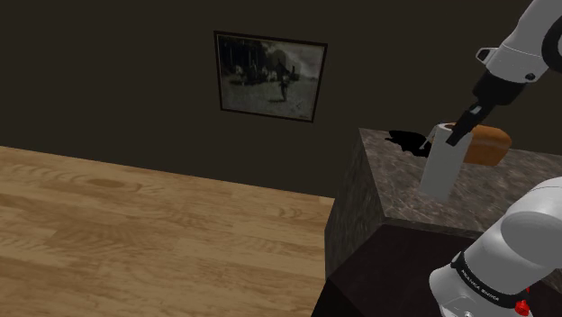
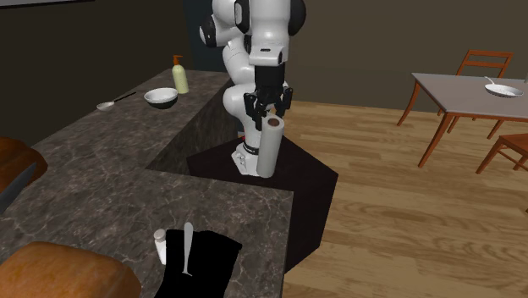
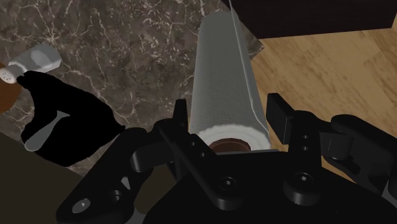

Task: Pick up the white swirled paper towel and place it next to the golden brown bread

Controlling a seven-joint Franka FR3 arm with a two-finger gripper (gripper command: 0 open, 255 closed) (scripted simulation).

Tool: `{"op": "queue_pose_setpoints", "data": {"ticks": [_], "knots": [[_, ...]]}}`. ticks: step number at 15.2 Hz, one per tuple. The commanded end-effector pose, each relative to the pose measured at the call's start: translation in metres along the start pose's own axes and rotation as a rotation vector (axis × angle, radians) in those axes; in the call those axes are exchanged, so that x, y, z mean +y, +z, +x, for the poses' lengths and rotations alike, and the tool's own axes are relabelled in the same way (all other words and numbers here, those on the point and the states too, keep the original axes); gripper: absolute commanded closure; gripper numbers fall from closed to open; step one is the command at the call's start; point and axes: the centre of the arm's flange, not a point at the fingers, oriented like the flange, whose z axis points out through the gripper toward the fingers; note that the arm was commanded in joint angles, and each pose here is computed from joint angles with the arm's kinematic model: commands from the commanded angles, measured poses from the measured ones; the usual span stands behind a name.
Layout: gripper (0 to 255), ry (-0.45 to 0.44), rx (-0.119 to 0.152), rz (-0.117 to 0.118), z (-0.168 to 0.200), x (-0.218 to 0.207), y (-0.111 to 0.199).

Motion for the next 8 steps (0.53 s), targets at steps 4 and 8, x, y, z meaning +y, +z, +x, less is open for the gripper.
{"op": "queue_pose_setpoints", "data": {"ticks": [4, 8], "knots": [[255, 0.000, 0.000, 0.000, 0.003, 0.002, -0.027], [255, 0.000, 0.000, 0.000, 0.005, 0.003, -0.048]]}}
